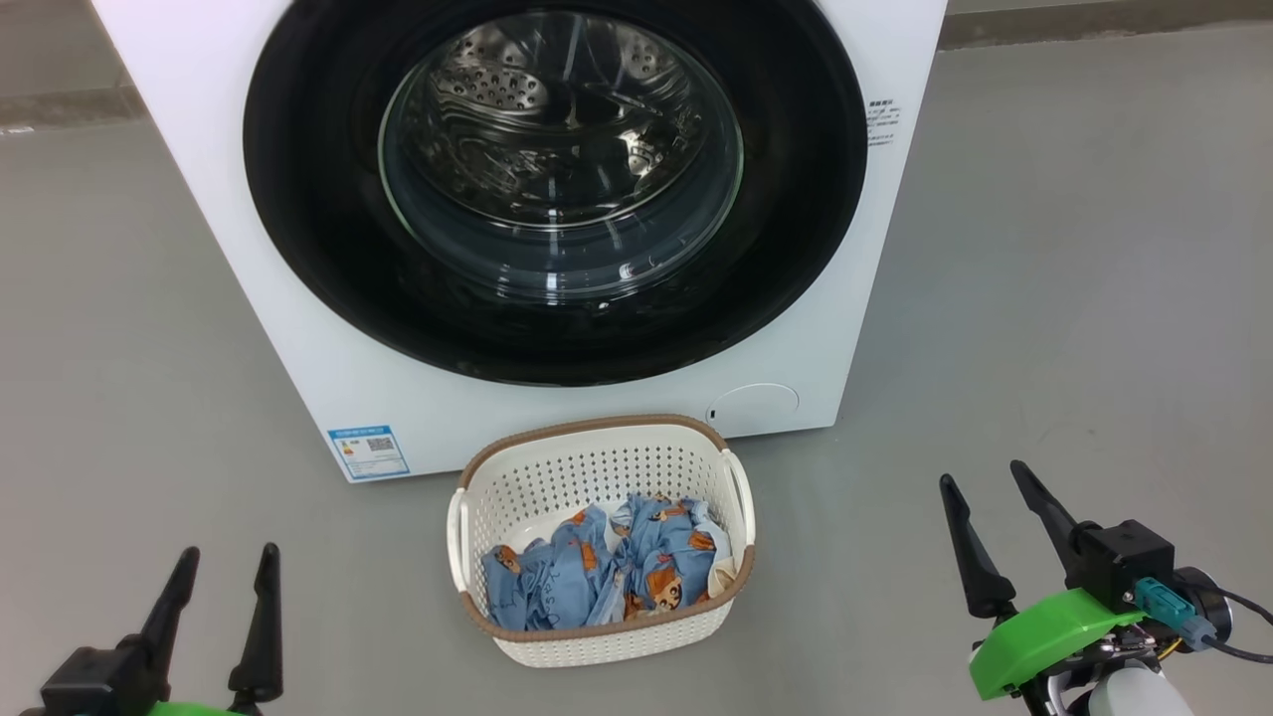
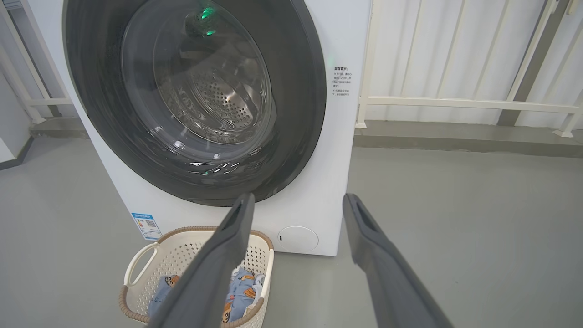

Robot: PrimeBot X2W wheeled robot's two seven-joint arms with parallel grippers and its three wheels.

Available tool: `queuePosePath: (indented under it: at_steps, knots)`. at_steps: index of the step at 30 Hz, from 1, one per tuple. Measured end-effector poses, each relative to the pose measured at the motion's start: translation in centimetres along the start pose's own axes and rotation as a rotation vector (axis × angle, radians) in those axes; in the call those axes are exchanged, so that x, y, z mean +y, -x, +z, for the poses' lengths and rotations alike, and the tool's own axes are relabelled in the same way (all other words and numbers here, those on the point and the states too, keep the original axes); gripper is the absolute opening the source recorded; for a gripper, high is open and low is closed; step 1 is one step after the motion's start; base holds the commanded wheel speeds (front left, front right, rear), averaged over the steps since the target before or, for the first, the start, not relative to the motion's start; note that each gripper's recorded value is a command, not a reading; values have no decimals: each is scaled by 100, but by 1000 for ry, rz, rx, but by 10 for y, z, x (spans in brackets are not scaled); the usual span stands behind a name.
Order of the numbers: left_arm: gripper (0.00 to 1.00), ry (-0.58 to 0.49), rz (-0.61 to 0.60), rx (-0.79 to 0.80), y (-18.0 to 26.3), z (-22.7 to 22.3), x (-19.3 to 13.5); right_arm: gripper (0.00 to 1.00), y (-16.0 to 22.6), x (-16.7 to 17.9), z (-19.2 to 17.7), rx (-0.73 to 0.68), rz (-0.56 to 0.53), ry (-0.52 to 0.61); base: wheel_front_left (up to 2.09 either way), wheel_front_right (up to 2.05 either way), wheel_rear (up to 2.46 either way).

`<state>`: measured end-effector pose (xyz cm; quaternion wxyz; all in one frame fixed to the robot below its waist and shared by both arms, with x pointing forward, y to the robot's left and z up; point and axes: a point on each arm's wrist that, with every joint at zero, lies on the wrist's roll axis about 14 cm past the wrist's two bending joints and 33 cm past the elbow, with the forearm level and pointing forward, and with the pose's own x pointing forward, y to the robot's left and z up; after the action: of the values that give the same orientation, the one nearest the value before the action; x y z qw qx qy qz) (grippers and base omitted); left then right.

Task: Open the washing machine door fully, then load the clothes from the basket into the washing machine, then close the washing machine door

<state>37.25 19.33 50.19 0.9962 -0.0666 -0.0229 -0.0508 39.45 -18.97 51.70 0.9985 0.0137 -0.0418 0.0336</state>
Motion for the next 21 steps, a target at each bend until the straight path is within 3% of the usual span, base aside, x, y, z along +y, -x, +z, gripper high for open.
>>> queuePosePath:
  at_steps: [14,21]
  knots:
    - [100,16,44,3,2,-3,10,100,0,-11,1,-6,-45,-19,0,0,0]
    - [100,79,59,-13,2,0,9,100,-1,-9,0,-5,-46,-26,0,0,0]
